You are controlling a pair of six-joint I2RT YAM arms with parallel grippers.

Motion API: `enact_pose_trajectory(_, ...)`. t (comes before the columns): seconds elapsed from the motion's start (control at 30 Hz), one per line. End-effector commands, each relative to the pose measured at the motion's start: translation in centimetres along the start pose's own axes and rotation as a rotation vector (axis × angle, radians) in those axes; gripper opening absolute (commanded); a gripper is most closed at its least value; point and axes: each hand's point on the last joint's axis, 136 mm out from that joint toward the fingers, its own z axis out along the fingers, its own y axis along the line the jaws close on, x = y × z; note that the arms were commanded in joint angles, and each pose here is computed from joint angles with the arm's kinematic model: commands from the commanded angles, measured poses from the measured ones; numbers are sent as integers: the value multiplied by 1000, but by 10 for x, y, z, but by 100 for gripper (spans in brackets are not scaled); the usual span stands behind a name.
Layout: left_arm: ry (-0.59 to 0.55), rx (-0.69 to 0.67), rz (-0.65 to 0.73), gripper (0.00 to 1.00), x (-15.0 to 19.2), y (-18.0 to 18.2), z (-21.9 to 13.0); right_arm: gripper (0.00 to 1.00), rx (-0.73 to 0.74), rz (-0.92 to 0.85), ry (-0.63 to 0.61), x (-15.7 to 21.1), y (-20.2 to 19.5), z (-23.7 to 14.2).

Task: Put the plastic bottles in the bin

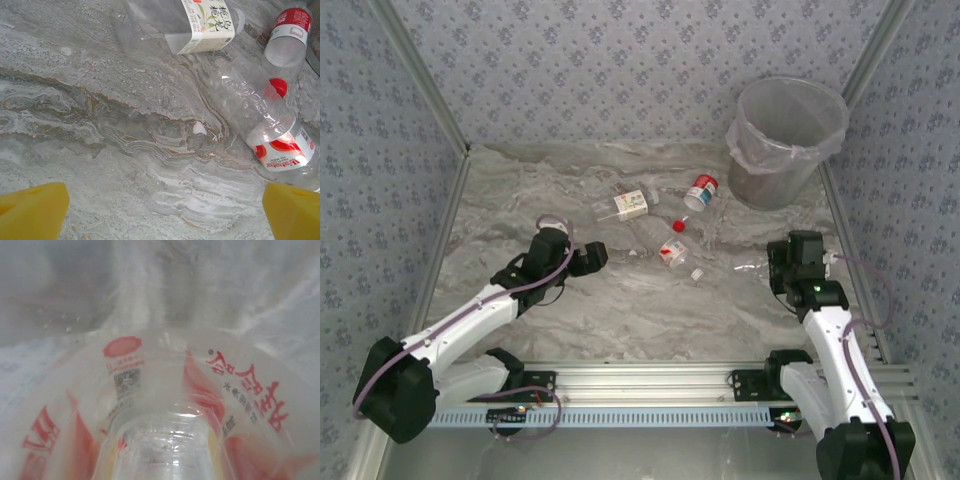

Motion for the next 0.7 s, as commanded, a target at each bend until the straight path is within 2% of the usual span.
enact_pose_trajectory(0.0,-33,1,7,99,-16,-7,-3,49,-134,-101,-71,-13,39,-18)
enact_pose_trajectory(0.17,-38,11,-6,99,-17,-10,3,49,-258,-257,-120,-14,83,-40)
enact_pose_trajectory(0.43,-68,38,-37,99,-27,-19,14,49,-465,-549,-141,18,166,-58)
enact_pose_trajectory(0.67,-103,44,-87,100,-39,-25,25,49,-665,-676,-164,43,240,-76)
